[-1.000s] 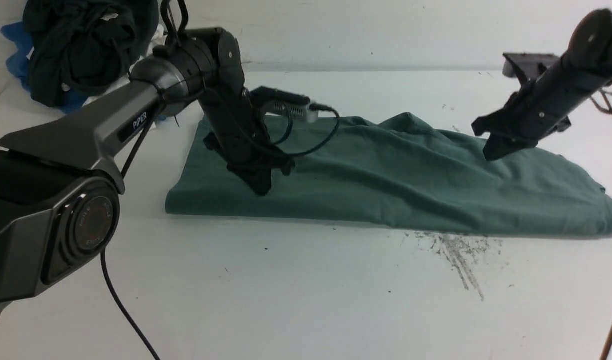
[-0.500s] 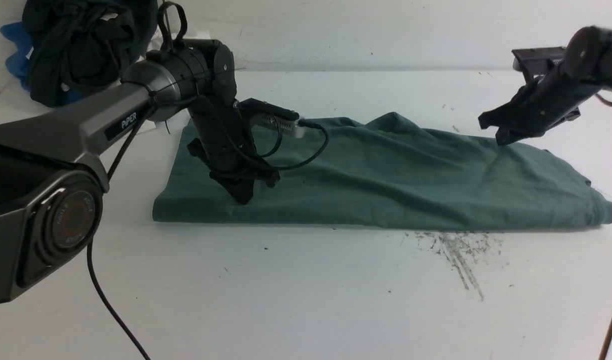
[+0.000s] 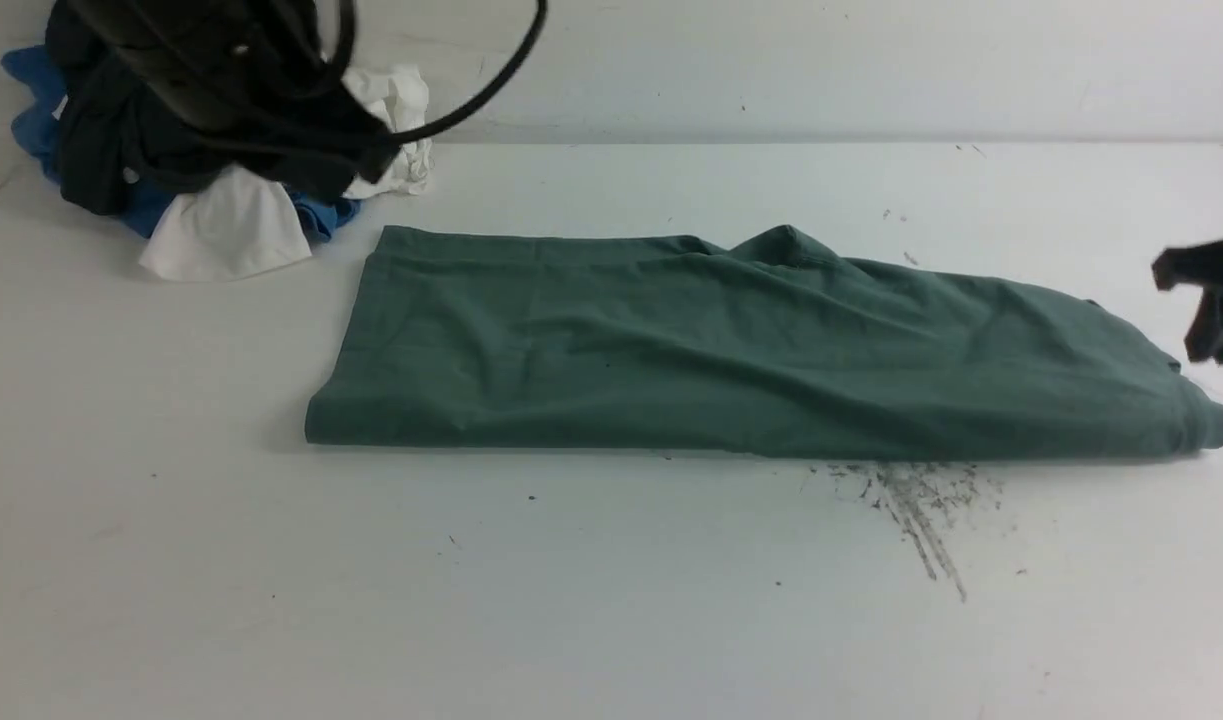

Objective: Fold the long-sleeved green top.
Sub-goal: Use the right arm to clamp the right edge of the fabric

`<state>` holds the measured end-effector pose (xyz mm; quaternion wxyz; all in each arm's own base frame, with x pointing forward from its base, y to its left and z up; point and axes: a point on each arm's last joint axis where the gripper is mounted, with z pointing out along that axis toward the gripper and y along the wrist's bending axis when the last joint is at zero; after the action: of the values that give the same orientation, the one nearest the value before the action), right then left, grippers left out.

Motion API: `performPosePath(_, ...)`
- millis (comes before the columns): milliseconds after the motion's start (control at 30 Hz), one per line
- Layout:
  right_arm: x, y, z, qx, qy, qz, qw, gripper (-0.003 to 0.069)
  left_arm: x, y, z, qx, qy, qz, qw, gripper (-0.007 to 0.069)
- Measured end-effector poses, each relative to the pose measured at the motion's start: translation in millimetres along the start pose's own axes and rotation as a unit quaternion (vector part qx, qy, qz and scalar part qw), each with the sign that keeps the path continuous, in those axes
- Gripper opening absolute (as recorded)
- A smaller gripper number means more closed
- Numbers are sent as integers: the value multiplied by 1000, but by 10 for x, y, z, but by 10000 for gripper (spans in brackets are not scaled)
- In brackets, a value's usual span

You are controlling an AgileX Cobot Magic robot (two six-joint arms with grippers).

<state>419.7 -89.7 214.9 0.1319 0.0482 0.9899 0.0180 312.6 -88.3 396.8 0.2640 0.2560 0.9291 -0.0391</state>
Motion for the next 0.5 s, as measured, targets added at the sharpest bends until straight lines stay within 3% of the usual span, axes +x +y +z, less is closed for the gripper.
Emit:
performPosePath(300, 68, -100, 505, -16, 19, 37, 999, 537, 1001, -166, -651, -43, -38, -39, 998, -7)
performPosePath(433, 61, -87, 654, -37, 21, 48, 998, 568, 1337, -263, -829, -72, -75, -30, 994, -7)
performPosePath(500, 37, -71, 689, -49, 14, 46, 998, 522, 1573, -323, -933, -100, -116, -22, 988, -7)
